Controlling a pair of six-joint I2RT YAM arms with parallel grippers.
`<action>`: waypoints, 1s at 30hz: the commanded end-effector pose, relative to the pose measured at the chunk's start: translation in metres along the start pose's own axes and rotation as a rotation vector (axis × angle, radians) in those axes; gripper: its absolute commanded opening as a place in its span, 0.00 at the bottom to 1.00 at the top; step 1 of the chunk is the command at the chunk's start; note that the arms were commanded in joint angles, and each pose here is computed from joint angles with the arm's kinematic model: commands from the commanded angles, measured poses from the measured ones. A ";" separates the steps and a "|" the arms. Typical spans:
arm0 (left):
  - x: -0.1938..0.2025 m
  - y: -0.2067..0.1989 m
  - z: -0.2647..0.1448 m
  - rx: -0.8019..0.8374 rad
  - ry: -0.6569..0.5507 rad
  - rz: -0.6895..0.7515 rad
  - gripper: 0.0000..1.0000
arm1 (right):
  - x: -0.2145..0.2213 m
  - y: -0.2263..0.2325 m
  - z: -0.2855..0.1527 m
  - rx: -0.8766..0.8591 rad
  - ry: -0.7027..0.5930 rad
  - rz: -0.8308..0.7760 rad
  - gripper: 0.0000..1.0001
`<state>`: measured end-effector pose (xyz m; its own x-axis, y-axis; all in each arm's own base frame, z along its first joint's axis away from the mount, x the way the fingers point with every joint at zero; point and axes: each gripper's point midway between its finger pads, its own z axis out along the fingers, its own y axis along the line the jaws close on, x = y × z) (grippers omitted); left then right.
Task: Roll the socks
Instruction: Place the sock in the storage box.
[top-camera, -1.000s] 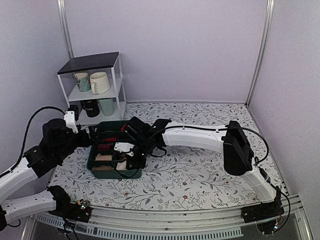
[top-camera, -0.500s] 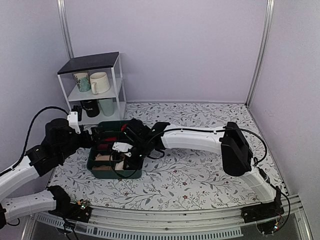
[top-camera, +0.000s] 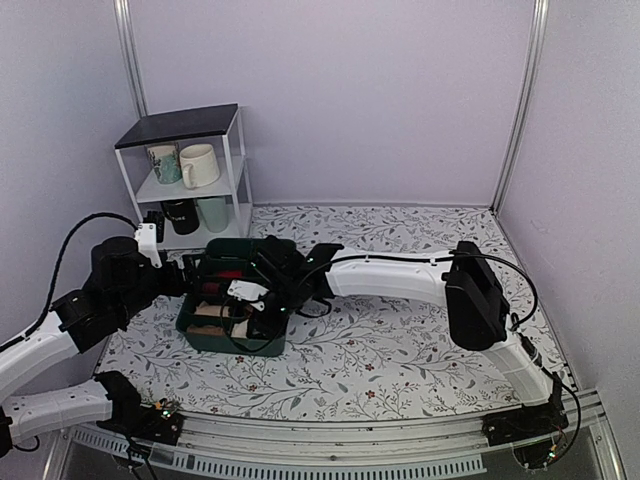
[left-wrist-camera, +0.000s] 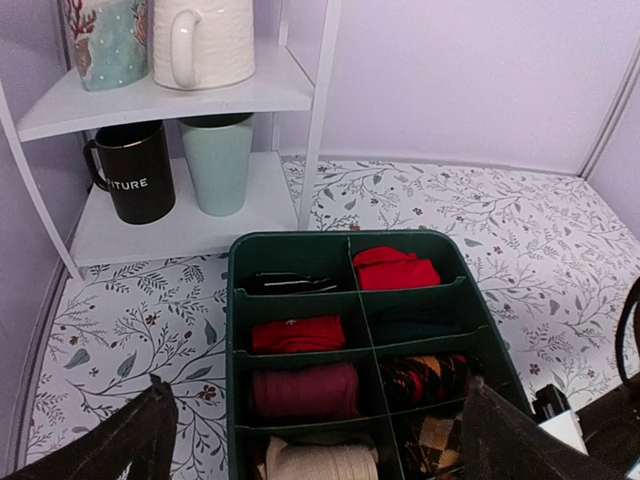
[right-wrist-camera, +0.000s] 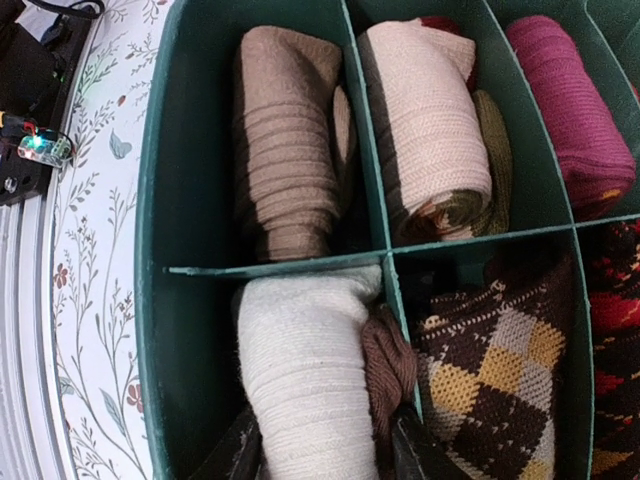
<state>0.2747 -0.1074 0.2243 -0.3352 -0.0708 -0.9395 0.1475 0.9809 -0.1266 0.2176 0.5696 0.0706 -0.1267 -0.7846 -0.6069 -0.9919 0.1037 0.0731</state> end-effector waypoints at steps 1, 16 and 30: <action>-0.007 0.004 -0.001 -0.015 -0.024 -0.001 1.00 | 0.064 0.006 0.016 -0.008 0.236 0.046 0.39; -0.012 0.004 -0.003 -0.014 -0.037 0.003 1.00 | 0.027 0.009 -0.013 -0.028 0.148 0.069 0.52; -0.009 0.003 0.003 -0.013 -0.018 0.008 1.00 | -0.029 -0.002 -0.076 0.037 -0.025 0.113 0.55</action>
<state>0.2757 -0.1067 0.2227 -0.3380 -0.0597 -0.9393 0.1456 0.9827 -0.1148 0.2185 0.5591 0.0878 -0.2082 -0.7959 -0.5684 -0.9781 0.1654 0.1266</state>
